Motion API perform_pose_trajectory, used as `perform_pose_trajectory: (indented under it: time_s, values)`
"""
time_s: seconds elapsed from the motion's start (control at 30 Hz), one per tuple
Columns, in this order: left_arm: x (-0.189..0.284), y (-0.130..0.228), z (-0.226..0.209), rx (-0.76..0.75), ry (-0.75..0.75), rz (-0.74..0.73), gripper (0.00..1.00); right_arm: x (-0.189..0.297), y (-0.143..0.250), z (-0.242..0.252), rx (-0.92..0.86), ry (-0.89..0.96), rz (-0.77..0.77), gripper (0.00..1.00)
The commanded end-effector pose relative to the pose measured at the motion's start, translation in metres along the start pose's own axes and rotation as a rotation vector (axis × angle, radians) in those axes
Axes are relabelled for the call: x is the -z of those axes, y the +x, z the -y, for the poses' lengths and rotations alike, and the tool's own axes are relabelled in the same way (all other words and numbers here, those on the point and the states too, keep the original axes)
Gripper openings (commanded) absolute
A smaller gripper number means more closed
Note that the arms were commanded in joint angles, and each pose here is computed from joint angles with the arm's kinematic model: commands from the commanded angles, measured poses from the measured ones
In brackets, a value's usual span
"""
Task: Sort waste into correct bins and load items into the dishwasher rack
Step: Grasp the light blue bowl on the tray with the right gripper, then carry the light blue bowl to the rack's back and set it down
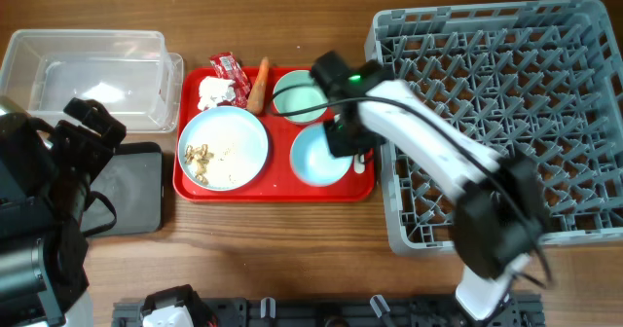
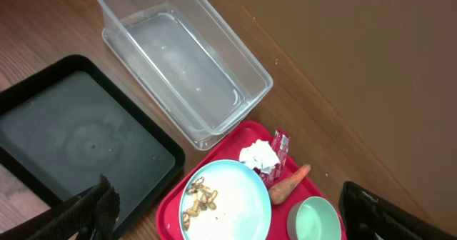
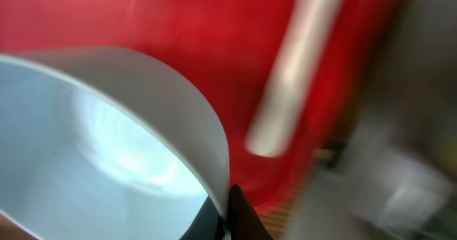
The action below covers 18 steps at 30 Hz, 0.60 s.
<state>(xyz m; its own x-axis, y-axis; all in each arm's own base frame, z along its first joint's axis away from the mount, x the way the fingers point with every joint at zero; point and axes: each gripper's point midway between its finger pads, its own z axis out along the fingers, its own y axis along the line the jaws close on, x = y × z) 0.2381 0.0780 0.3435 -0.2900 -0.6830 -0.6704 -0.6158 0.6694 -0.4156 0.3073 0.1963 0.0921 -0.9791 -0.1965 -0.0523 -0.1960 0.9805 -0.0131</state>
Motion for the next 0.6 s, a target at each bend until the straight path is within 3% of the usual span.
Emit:
perform_pose_trajectory:
  time_s: [0.0,0.13,0.23,0.4,0.57]
  values:
    - [0.001,-0.003,-0.003,0.017,-0.012,0.018,1.00,0.115,-0.029,0.074,-0.139,0.198,0.410,0.04]
    - [0.001,-0.003,-0.003,0.017,-0.012,0.018,1.00,0.215,-0.010,0.184,-0.423,0.574,0.718,0.04]
    - [0.001,-0.003,-0.003,0.017,-0.012,0.018,1.00,0.255,0.022,0.261,-0.623,0.876,0.759,0.04]
    - [0.001,-0.003,-0.003,0.017,-0.012,0.018,1.00,0.229,0.041,0.328,-0.785,1.014,0.621,0.04]
    - [0.001,-0.003,-0.003,0.017,-0.012,0.018,1.00,0.177,0.036,0.374,-0.799,1.171,0.414,0.04]
